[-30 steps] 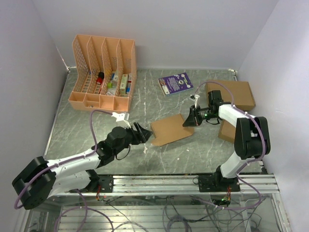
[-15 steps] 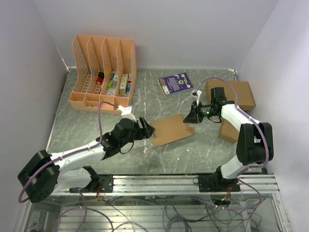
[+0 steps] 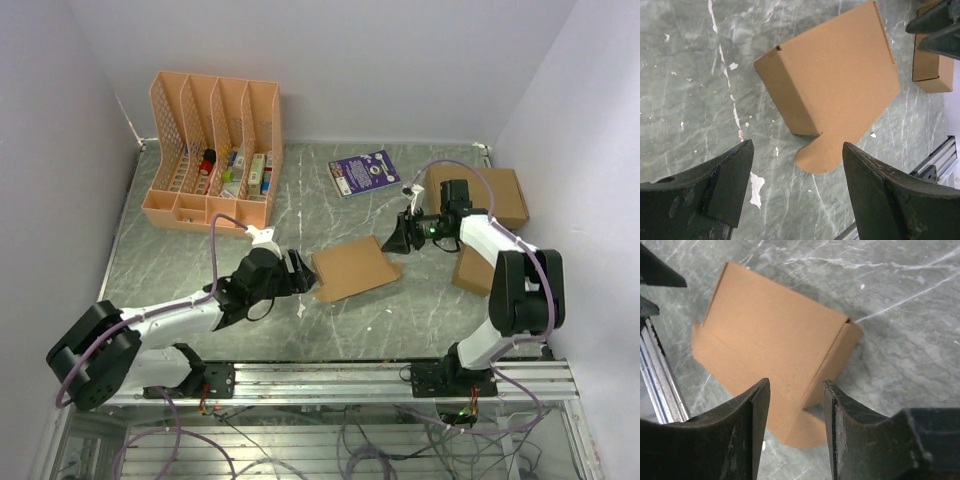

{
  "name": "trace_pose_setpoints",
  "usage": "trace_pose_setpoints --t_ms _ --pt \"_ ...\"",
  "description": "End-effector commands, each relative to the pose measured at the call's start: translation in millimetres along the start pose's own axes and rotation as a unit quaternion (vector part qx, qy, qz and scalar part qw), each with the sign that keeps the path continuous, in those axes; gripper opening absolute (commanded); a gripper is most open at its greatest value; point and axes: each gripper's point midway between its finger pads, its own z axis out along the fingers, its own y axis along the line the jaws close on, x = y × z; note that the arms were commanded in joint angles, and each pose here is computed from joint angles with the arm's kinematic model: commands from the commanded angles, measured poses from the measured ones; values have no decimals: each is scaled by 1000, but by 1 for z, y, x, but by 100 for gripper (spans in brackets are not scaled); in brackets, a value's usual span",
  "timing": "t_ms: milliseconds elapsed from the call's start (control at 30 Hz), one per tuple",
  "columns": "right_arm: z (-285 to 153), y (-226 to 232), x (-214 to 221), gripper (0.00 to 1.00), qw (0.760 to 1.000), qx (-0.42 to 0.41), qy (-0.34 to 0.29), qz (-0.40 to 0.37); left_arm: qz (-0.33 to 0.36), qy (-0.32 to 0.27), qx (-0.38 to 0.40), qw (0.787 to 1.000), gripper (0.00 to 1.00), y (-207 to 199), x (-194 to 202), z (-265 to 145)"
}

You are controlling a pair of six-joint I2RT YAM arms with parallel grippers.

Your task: Fold the paper box

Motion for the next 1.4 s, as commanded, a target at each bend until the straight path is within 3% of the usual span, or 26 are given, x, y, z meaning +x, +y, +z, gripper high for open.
trace_pose_setpoints --t_ms 0,267,733,1367 --pt "13 -23 -4 46 999 1 12 38 -37 -21 75 996 83 -24 -14 4" --pt "30 -28 9 44 995 -44 28 79 -62 -22 91 994 96 -14 -7 12" --pt "31 -35 27 25 985 -71 26 154 -97 6 101 990 95 -8 11 34" --pt "32 -53 53 20 973 -62 37 219 -174 -12 90 980 97 7 20 39"
